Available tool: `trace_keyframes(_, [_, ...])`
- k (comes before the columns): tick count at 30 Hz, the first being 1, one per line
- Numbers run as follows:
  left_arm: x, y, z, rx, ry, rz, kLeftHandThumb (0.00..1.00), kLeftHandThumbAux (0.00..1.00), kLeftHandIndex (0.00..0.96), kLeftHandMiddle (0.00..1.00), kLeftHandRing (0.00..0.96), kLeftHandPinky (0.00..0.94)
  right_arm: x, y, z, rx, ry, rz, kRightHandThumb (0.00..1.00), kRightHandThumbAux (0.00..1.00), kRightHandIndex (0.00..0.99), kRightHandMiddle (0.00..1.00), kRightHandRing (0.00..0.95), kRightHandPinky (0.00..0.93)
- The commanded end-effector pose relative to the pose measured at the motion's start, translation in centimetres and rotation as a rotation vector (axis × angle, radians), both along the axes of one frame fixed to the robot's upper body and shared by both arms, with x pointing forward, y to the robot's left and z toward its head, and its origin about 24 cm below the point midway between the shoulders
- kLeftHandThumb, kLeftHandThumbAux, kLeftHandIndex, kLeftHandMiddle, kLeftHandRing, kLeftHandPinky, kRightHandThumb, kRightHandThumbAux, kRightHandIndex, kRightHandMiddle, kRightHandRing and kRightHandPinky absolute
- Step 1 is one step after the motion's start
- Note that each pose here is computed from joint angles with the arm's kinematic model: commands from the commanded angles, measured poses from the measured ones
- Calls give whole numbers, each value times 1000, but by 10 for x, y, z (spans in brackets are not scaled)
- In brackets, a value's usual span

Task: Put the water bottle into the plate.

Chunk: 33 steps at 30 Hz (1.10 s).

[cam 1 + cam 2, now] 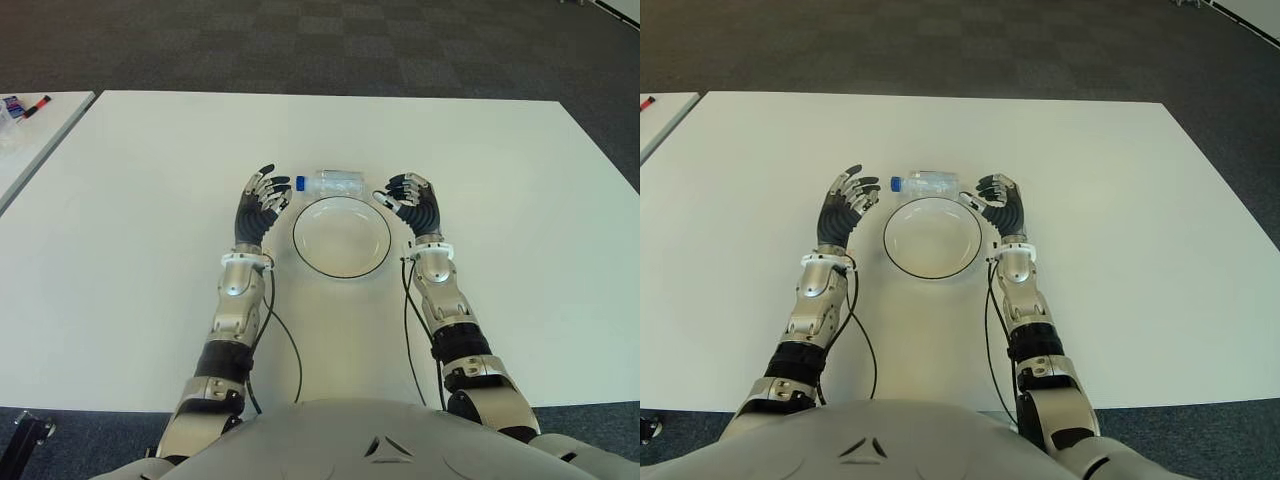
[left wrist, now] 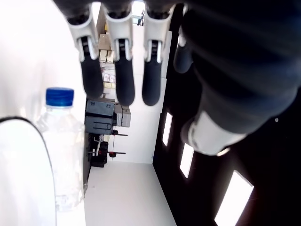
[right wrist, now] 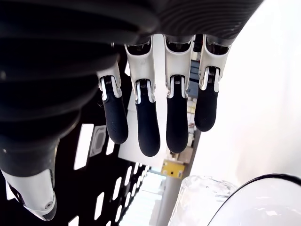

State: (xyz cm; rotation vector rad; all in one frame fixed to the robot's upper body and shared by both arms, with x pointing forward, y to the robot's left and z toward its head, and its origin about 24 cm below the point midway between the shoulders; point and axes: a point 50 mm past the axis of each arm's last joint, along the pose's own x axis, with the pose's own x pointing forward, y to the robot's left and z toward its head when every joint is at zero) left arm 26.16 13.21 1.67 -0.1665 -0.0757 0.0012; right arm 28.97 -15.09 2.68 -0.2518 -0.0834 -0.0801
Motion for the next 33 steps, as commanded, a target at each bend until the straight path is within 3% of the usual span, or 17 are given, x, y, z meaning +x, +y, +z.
trace_keyframes(1, [-6,-9,-5,-49,53,17,384,772,180,315,319,334,-8,2,-6,30,56,-2,940,673,390,468,443,342])
trace_keyframes(5, [-7,-7,-8,-54,79,29,384,777,175,292,295,309,-12,4,-10,33,85,5,851,691,386,458,334,288])
trace_keyframes(9, [-8,-5,-13,-66,113,45,391,784,166,263,265,280,-13,6,-18,40,141,25,717,723,395,270,234,216])
trace_keyframes(10, [-8,-4,-14,-69,121,49,394,785,159,254,256,271,-12,7,-20,44,155,30,597,726,303,232,205,191])
trace_keyframes(12, [-8,-3,-17,-73,137,58,398,787,151,244,246,261,-9,8,-25,54,183,35,484,732,217,193,174,167])
trace_keyframes(16, [-8,-2,-23,-79,171,88,405,788,135,222,222,240,-6,7,-31,89,223,42,361,743,126,132,123,143])
trace_keyframes(24, [-9,0,-29,-61,192,109,367,795,106,187,188,212,-8,4,-37,146,261,53,263,748,79,81,81,121])
trace_keyframes(33, [-9,1,-32,-58,202,105,329,807,98,170,170,199,-10,4,-39,205,271,51,233,729,50,54,58,104])
